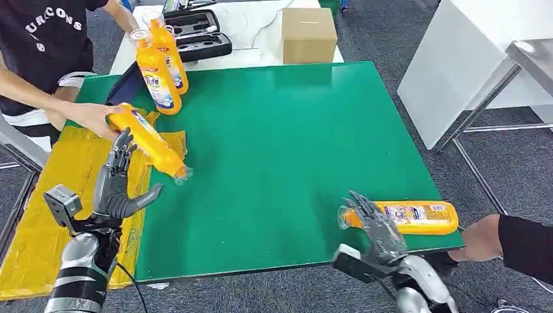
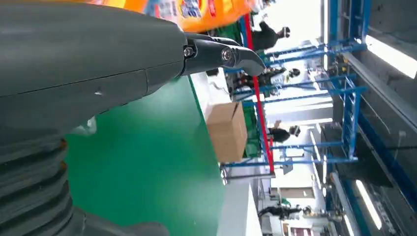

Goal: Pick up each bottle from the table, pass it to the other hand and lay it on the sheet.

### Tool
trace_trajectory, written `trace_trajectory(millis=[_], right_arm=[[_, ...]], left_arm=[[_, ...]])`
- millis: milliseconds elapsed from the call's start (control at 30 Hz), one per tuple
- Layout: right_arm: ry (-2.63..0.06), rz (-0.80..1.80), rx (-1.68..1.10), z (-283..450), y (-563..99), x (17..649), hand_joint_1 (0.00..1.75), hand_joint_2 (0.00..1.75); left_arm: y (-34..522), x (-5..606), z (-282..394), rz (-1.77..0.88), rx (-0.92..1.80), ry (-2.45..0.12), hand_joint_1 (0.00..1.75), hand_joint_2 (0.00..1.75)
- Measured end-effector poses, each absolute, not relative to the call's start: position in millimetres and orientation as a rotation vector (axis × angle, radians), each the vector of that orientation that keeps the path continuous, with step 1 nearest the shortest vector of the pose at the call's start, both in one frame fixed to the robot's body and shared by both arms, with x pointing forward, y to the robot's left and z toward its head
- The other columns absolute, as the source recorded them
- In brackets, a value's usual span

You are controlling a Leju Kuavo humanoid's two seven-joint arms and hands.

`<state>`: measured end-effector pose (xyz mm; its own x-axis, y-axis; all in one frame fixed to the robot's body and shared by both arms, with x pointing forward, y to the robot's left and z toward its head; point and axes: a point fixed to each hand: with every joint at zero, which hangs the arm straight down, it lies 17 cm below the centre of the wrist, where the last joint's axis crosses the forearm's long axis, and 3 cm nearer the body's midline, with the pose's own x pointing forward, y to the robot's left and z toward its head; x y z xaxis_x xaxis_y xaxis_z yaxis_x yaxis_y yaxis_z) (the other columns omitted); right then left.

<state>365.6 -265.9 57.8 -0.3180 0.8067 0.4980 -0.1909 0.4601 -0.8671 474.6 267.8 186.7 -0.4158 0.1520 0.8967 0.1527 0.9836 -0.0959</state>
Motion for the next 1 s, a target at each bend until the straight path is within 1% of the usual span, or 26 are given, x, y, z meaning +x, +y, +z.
trace_trajectory(millis=[100, 233, 333, 600, 733, 900, 1000], right_arm=[[-1.488, 1.166, -0.545, 57, -322, 352, 0.00, 1.75], [-1.397, 1.190, -0.632, 68, -384, 349, 0.00, 1.75], [-1.365, 1.190, -0.694, 77, -412, 350, 0.00, 1.75], [-1.287, 1.188, -0.843, 91, -459, 360, 0.00, 1.75], [-1.273, 1.181, -0.909, 97, -472, 371, 0.00, 1.75], [-1.202, 1.177, -1.076, 104, -496, 389, 0.00, 1.75], [-1.194, 1.173, -1.120, 105, -496, 401, 0.00, 1.75]], left_arm=[[270, 478, 184, 0.011, -0.214, -2.001, 0.00, 1.75], [267, 483, 182, 0.015, -0.229, -1.994, 0.00, 1.75], [263, 483, 179, 0.020, -0.240, -1.986, 0.00, 1.75], [258, 485, 169, 0.039, -0.274, -1.953, 0.00, 1.75], [256, 485, 166, 0.045, -0.284, -1.941, 0.00, 1.75], [247, 484, 164, 0.038, -0.317, -1.930, 0.00, 1.75], [238, 484, 164, 0.032, -0.335, -1.925, 0.00, 1.75]])
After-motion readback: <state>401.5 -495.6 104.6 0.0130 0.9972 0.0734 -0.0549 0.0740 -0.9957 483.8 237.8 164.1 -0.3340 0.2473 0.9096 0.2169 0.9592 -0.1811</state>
